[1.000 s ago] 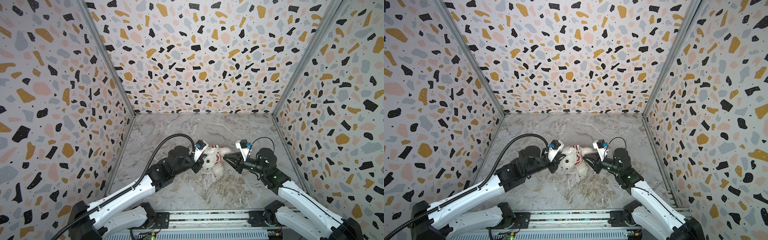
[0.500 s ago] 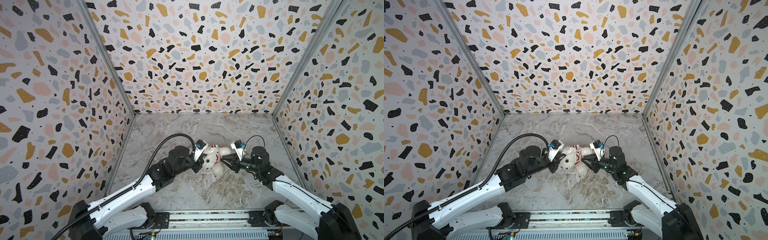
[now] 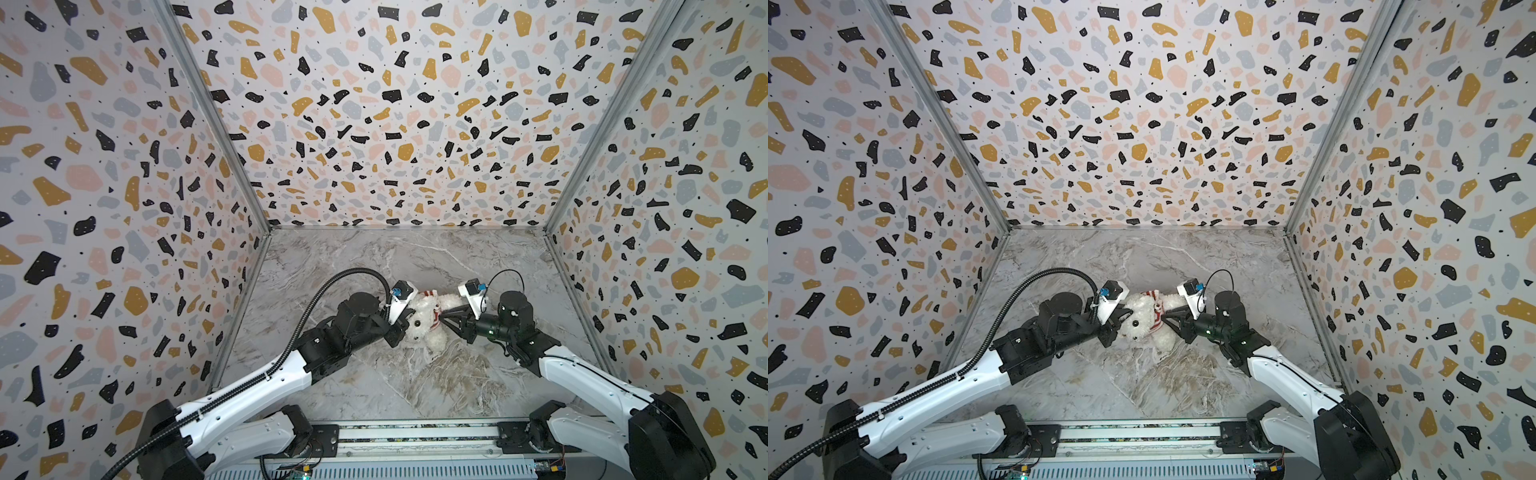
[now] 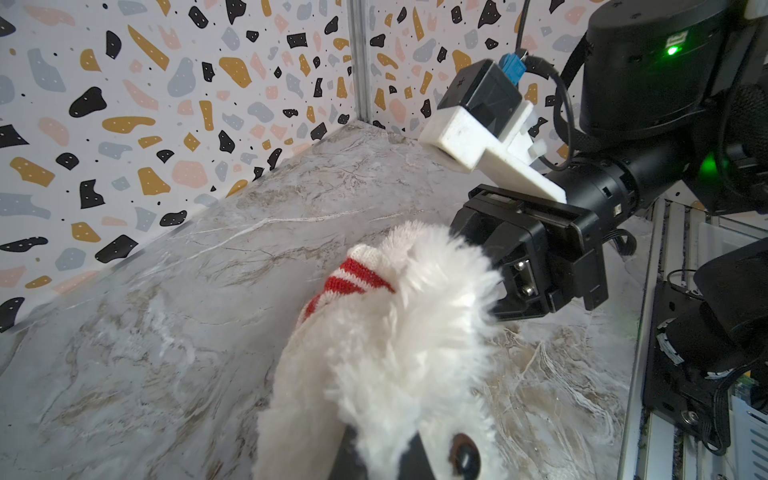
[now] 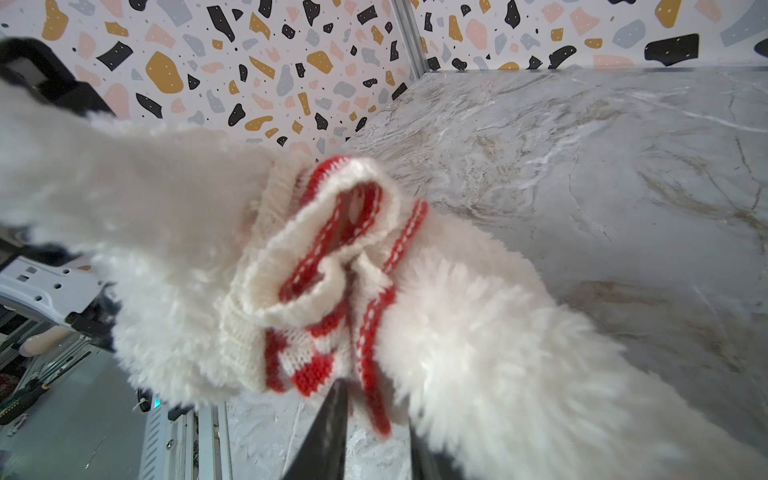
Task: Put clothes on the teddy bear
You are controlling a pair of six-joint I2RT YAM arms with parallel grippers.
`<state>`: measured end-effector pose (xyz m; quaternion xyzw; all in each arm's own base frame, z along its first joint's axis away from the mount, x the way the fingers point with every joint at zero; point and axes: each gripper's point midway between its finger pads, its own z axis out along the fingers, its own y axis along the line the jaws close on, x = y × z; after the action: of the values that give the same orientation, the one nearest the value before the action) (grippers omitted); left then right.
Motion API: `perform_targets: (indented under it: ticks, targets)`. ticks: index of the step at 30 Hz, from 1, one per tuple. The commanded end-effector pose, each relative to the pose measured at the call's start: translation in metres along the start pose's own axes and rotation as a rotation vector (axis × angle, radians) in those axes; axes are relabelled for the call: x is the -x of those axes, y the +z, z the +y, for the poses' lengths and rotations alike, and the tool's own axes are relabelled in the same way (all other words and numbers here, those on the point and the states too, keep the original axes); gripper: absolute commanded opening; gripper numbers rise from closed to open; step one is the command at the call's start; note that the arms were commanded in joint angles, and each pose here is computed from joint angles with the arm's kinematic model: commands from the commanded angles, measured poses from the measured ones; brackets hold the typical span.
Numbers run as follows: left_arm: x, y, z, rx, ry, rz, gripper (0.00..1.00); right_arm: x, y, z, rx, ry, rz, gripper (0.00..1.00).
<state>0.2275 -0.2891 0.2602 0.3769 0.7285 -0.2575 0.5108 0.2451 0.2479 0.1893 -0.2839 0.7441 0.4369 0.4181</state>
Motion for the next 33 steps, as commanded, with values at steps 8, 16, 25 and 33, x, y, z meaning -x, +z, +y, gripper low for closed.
perform_targets:
  ticks: [8,16,25,33]
  targets:
    - [0.023,-0.003,-0.010,-0.044,0.001,-0.095,0.00,0.025,0.003,0.007,0.022,-0.052,-0.058,0.24]
    - [0.025,-0.003,-0.012,-0.052,0.002,-0.103,0.00,0.030,0.006,0.014,0.046,-0.070,-0.066,0.24]
    - [0.025,-0.006,-0.003,0.003,0.001,-0.101,0.00,0.031,0.002,0.012,0.007,-0.079,-0.069,0.00]
    - [0.018,-0.013,0.007,0.065,0.000,-0.089,0.00,0.034,-0.019,-0.006,-0.086,-0.025,-0.139,0.00]
